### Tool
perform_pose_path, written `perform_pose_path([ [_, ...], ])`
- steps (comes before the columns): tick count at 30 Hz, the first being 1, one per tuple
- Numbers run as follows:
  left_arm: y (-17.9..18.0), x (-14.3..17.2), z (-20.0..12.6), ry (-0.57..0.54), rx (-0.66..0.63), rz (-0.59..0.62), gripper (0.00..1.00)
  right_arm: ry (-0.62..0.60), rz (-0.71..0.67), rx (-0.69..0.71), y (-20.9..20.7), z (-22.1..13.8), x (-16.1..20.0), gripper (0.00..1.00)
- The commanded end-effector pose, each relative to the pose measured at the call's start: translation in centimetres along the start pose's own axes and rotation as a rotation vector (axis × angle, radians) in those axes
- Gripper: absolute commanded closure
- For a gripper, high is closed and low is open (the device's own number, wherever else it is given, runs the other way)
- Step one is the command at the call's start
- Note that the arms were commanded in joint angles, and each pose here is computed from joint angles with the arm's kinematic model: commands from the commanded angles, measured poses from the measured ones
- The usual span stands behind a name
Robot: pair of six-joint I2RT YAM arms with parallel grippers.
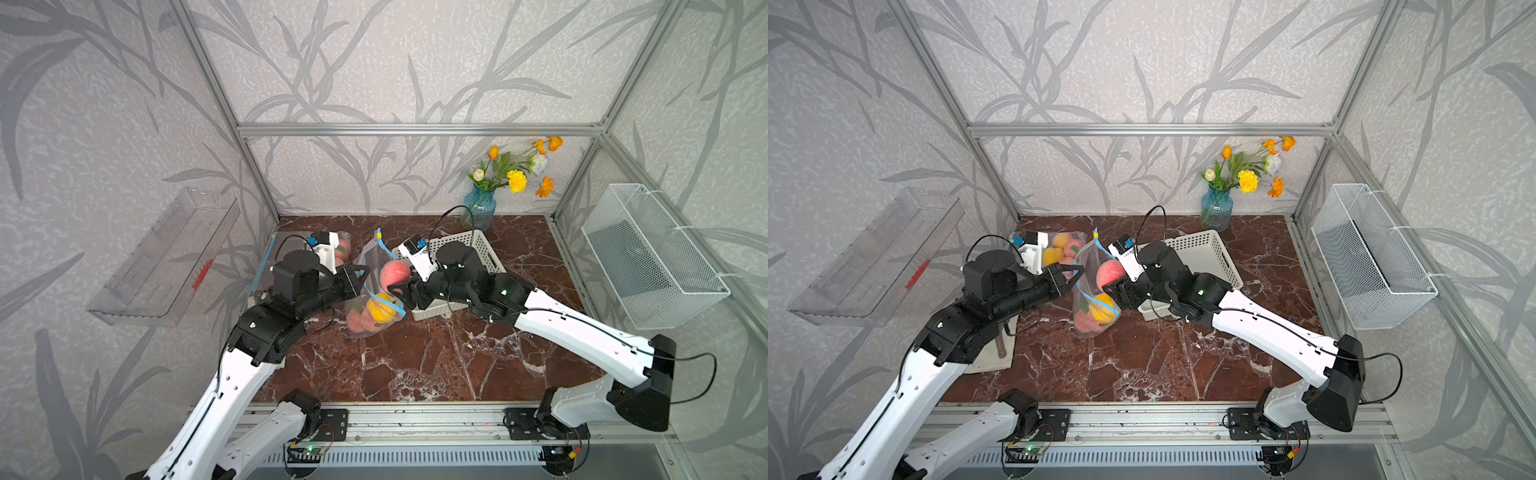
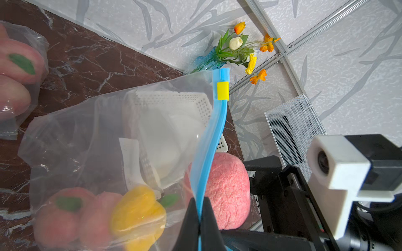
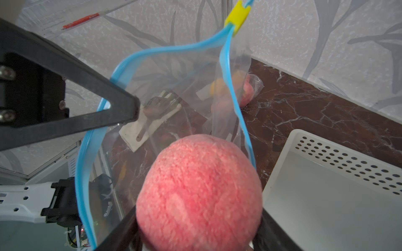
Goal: Place the peach in a zip-top bag and seal the zipper
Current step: Place the peach in the zipper food storage bag.
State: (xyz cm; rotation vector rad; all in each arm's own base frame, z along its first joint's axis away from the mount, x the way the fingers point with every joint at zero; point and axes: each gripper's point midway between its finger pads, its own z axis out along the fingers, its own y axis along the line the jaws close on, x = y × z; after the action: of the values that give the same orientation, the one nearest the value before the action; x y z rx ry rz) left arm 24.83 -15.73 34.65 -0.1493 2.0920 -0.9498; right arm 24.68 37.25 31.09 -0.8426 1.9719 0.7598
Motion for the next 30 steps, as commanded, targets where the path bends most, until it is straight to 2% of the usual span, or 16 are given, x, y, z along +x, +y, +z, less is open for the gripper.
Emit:
perform_pose_path([
  [1,-0.5,-0.6,-0.5,-0.021,0.011,0.024,1.0,0.004,-0.034,0.05,-0.2,-0.3,-0.6,0.33],
  [6,-0.7,-0.5,-0.5,-0.019,0.022,0.021,1.0,0.028,-0.06,0.056,0.4,0.8,-0.7,0.31],
  [8,-0.7,-0.6,-0.7,-0.023,0.019,0.026,1.0,0.038,-0.076,0.102,0.0,1.4,-0.7,0.31],
  [10,0.0,-0.5,-0.9,-0.026,-0.016,0.036,1.0,0.052,-0.094,0.206,-1.7,1.9,-0.7,0.3],
  [13,0.6,-0.4,-1.0,-0.027,-0.046,0.04,1.0,0.088,-0.1,0.248,-2.3,2.7,-0.6,0.28],
  [19,0.9,-0.3,-0.7,-0.03,-0.052,0.035,1.0,0.073,-0.096,0.106,1.2,3.0,-1.1,0.2],
  [30,2.1,-0.1,-0.3,-0.035,-0.097,0.019,1.0,-0.041,-0.043,0.0,3.1,-0.2,-3.1,0.07],
])
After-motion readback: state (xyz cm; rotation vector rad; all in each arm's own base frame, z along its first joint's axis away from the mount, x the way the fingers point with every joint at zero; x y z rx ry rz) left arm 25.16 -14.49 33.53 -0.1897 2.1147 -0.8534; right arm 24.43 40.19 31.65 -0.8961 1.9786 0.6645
